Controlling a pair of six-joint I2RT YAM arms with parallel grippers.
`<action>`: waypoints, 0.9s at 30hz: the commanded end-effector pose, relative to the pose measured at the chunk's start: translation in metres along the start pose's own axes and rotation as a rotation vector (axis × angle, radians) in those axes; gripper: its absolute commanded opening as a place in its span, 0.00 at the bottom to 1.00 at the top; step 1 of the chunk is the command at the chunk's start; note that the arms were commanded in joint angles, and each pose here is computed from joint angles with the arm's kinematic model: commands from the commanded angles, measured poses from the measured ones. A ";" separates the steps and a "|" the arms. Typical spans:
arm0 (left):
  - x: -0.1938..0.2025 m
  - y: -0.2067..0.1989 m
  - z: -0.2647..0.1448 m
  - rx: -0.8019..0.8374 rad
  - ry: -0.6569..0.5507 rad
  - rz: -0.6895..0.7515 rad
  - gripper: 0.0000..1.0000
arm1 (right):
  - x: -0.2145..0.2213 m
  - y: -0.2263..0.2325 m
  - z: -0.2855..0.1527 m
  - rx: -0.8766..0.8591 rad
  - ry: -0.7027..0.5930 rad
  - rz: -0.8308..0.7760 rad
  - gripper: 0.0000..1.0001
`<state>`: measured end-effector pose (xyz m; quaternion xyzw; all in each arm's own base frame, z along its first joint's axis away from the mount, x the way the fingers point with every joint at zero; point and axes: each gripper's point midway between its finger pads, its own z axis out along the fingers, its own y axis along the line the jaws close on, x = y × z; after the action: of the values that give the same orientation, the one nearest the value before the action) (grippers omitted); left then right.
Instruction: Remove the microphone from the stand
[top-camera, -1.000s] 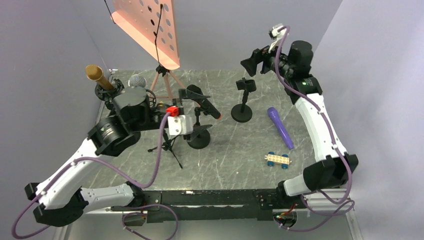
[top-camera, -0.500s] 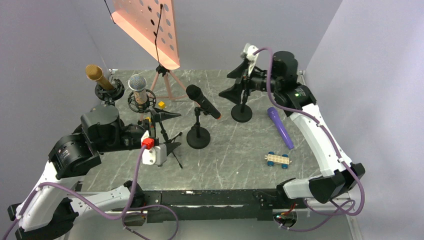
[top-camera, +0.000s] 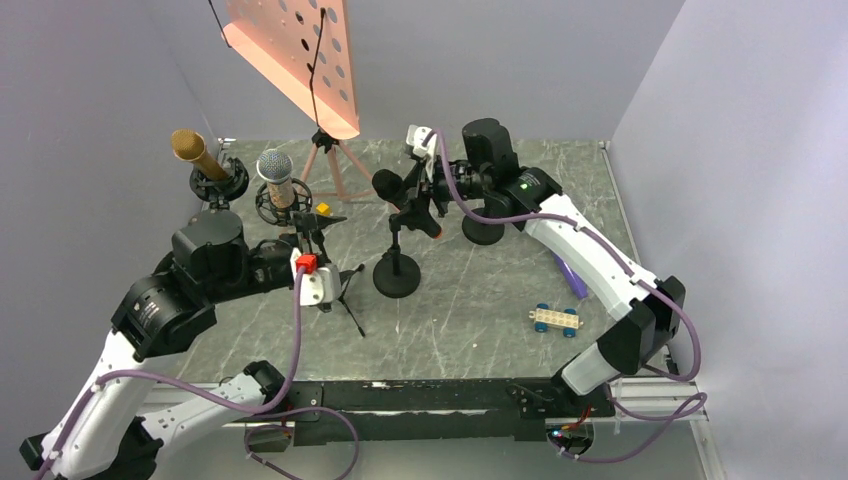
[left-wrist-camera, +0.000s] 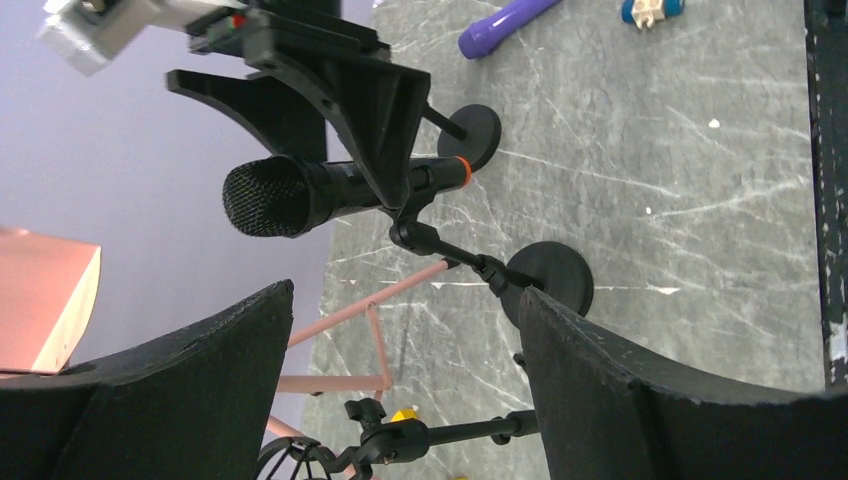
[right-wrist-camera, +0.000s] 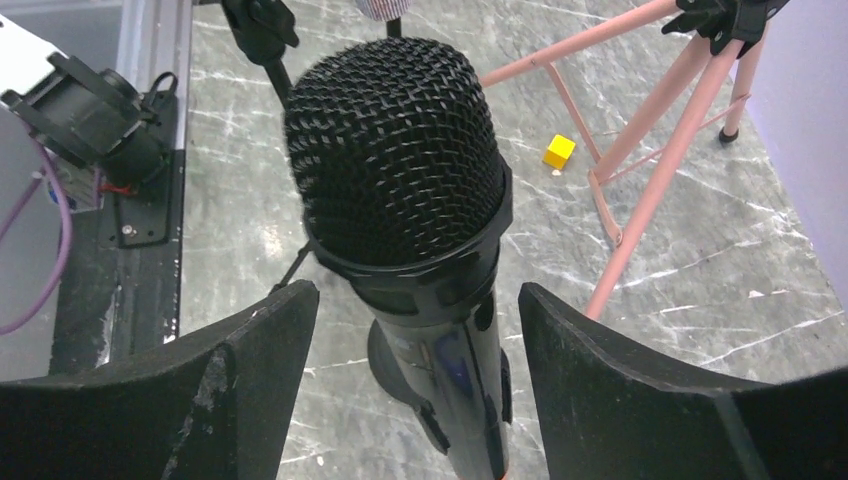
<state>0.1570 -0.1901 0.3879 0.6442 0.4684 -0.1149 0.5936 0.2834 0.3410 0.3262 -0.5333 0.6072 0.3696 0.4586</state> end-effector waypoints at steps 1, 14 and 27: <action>-0.017 0.013 -0.004 -0.060 -0.073 -0.053 0.87 | -0.020 -0.014 0.004 0.034 -0.048 -0.076 0.70; -0.028 -0.003 0.013 0.056 -0.152 -0.167 0.85 | -0.023 0.003 -0.043 0.171 -0.039 -0.064 0.02; -0.041 0.003 0.112 0.035 -0.330 -0.371 0.79 | 0.006 0.057 -0.104 0.168 0.032 -0.130 0.00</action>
<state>0.1796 -0.2710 0.3646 0.5582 0.5085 -0.2986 0.5837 0.2173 0.2604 0.3173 -0.5248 0.6539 0.2959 0.4576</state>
